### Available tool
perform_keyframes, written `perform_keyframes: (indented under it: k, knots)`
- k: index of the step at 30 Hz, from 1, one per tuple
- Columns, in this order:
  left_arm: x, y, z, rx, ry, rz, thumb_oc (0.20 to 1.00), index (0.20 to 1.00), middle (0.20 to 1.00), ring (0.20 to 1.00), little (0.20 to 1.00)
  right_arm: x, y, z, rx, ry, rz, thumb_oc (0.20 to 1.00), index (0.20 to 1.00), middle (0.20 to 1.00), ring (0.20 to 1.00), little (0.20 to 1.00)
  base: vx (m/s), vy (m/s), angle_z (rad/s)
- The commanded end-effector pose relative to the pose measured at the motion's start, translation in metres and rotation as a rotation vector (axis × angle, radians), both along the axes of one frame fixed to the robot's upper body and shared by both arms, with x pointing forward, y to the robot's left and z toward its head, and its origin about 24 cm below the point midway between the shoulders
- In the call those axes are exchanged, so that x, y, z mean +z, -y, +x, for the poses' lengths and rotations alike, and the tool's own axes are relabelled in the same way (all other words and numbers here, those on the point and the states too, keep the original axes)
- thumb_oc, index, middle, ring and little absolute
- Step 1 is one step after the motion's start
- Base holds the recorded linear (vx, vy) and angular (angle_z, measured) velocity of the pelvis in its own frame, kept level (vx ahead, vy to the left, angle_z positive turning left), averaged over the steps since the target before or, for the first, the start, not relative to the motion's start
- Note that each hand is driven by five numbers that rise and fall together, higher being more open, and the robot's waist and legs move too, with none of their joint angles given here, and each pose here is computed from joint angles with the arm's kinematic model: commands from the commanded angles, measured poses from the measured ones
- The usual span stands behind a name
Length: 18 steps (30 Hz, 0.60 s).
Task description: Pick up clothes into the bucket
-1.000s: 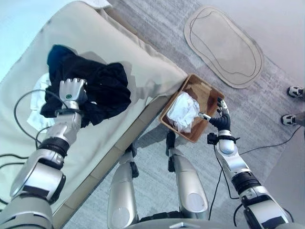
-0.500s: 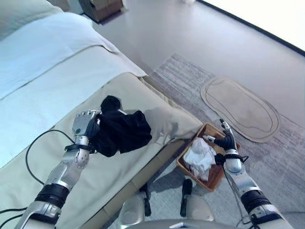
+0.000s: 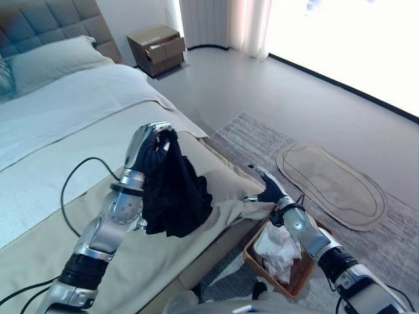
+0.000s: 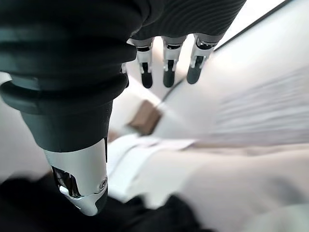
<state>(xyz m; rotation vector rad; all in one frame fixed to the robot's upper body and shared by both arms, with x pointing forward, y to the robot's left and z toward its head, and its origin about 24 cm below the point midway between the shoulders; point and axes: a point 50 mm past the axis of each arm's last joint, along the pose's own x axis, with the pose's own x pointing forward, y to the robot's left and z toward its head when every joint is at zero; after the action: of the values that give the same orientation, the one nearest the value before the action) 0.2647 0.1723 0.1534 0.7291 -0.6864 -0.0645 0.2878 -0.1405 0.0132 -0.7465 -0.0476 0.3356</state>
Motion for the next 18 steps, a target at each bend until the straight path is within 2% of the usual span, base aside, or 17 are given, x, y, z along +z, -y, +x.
perform_keyframes:
  k: [1,9,18]
  knots:
    - [0.050,0.019,0.001,-0.166,0.174,-0.080,0.200,0.200,0.200,0.200,0.200,0.037,-0.043,0.013,0.184,0.121,0.065,1.000,1.000,1.000,1.000,1.000,0.03,-0.007,0.02]
    - [0.096,0.050,0.003,-0.283,0.336,-0.001,0.200,0.200,0.200,0.200,0.200,0.047,-0.077,0.010,0.289,0.071,0.201,1.000,1.000,1.000,1.000,1.000,0.02,0.004,0.04]
    - [0.139,0.079,0.003,-0.402,0.451,-0.024,0.200,0.200,0.200,0.200,0.200,0.038,-0.090,0.003,0.328,-0.022,0.260,1.000,1.000,1.000,1.000,1.000,0.01,0.007,0.03]
